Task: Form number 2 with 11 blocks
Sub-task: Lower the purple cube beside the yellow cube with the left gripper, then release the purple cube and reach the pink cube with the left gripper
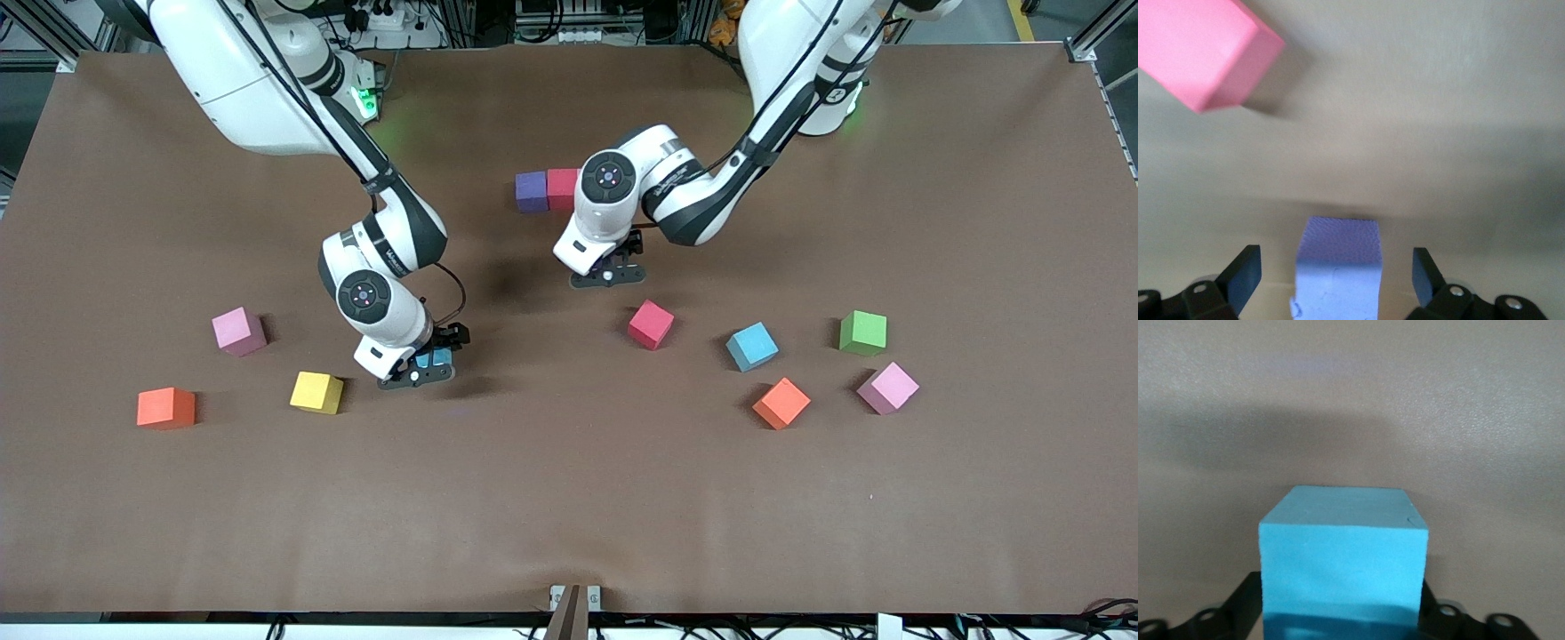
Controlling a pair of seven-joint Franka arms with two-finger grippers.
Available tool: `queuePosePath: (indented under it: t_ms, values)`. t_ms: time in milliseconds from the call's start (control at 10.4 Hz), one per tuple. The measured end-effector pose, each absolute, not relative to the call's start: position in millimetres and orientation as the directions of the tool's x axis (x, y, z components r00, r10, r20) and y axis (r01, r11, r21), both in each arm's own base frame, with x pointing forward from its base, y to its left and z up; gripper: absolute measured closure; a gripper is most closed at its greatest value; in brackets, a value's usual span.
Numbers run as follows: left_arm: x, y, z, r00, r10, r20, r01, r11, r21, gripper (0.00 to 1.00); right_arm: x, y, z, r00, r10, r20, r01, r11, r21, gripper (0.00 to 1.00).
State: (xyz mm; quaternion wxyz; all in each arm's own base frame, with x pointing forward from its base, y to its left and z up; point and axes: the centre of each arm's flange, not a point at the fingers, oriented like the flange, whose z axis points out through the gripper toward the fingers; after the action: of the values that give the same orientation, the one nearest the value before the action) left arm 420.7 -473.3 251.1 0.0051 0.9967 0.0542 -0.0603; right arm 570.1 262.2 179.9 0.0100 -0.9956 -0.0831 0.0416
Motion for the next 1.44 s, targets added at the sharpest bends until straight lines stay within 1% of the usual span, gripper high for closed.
queuePosePath:
  t_ms: [96, 192, 383, 575, 767, 863, 958, 1150, 1438]
  values:
    - [434.1, -461.4, 264.5, 0.987, 0.125, -0.098, 0.125, -0.992, 0.0, 0.0, 570.4, 261.7, 180.2, 0.983, 0.165, -0.08, 0.163, -0.986, -0.027, 0.3]
    - [451.0, -445.6, 274.9, 0.985, 0.153, -0.082, 0.154, -0.988, 0.004, 0.0, 570.8, 261.5, 181.6, 0.983, 0.164, -0.078, 0.162, -0.986, -0.027, 0.39]
    - [475.3, -418.3, 285.5, 0.976, 0.205, -0.073, 0.206, -0.979, -0.001, 0.0, 571.6, 261.2, 183.3, 0.984, 0.163, -0.074, 0.162, -0.986, -0.028, 0.4]
    - [485.1, -398.4, 288.5, 0.965, 0.245, -0.087, 0.243, -0.969, -0.043, 0.0, 572.3, 261.9, 186.9, 0.983, 0.168, -0.067, 0.167, -0.986, -0.029, 0.4]
    - [497.6, -376.7, 282.1, 0.929, 0.359, -0.095, 0.353, -0.933, -0.071, 0.0, 572.8, 264.8, 194.4, 0.971, 0.232, -0.054, 0.23, -0.973, -0.035, 0.4]
    - [498.1, -375.0, 277.5, 0.895, 0.437, -0.094, 0.43, -0.899, -0.084, 0.0, 573.5, 266.1, 200.4, 0.956, 0.291, -0.043, 0.289, -0.957, -0.039, 0.42]
    - [496.2, -377.9, 273.4, 0.847, 0.524, -0.091, 0.517, -0.851, -0.096, 0.0, 572.9, 269.0, 206.6, 0.932, 0.36, -0.036, 0.358, -0.933, -0.043, 0.47]
    - [496.9, -384.7, 265.8, 0.757, 0.648, -0.086, 0.639, -0.761, -0.111, 0.0, 571.6, 273.4, 216.5, 0.863, 0.505, -0.023, 0.504, -0.862, -0.048, 0.47]
    - [502.3, -387.3, 254.6, 0.715, 0.693, -0.092, 0.686, -0.721, -0.097, 0.0, 573.1, 270.9, 242.6, 0.71, 0.704, -0.008, 0.703, -0.71, -0.04, 0.47]
